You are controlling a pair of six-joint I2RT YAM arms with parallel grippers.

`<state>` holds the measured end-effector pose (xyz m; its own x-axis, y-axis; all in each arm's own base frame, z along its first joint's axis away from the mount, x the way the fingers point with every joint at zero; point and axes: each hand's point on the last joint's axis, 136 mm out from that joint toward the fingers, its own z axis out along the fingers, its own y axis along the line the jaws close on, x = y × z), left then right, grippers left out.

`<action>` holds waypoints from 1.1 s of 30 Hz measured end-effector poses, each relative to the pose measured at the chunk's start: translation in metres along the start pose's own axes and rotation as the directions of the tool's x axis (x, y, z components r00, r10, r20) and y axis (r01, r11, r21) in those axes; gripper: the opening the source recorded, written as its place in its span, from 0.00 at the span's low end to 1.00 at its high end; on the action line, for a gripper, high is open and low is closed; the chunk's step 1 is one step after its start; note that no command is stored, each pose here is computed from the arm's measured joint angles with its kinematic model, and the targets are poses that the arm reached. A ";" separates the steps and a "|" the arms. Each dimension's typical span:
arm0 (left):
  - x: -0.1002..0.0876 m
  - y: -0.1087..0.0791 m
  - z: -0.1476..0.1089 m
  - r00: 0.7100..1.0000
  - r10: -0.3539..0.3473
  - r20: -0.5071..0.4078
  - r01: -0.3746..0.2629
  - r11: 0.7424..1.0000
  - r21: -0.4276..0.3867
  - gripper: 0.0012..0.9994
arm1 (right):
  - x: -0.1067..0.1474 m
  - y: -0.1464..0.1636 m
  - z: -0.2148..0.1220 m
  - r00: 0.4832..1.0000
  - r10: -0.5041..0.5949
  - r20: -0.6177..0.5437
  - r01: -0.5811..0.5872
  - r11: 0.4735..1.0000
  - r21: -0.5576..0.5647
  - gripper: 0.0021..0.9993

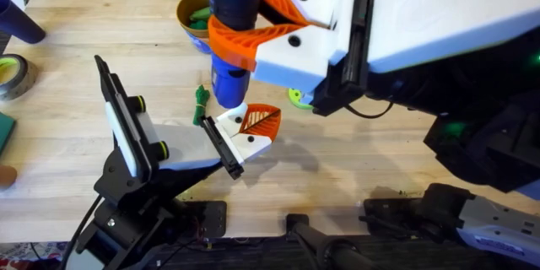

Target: Pick up the gripper from the table and insert it into the empty holder that is missing its gripper. Then pick up a screw, insert it into the mounting hole, and use the screwdriver to tighten it. Finally, clean up the table by picking up the vegetable and placing it into the bucket.

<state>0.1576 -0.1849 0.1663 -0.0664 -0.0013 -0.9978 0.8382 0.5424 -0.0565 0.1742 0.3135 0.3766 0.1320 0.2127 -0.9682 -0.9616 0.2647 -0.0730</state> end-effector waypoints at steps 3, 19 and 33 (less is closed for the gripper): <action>0.003 0.000 0.000 1.000 -0.007 -0.012 0.007 1.000 -0.001 0.01 | 0.008 0.000 0.000 1.000 0.013 -0.025 -0.013 1.000 -0.002 0.05; 0.005 0.000 0.000 1.000 -0.011 -0.021 0.011 1.000 -0.002 0.01 | -0.053 0.016 -0.027 0.988 -0.068 0.142 0.069 0.998 -0.002 0.04; 0.005 0.000 0.000 1.000 -0.011 -0.021 0.011 1.000 -0.002 0.01 | -0.029 0.015 -0.028 0.999 -0.017 0.036 0.017 1.000 -0.002 0.04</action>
<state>0.1574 -0.1847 0.1611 -0.0868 0.0102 -0.9962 0.8366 0.5437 -0.0674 0.1491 0.2851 0.3966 0.1570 0.2420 -0.9575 -0.9596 0.2666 -0.0900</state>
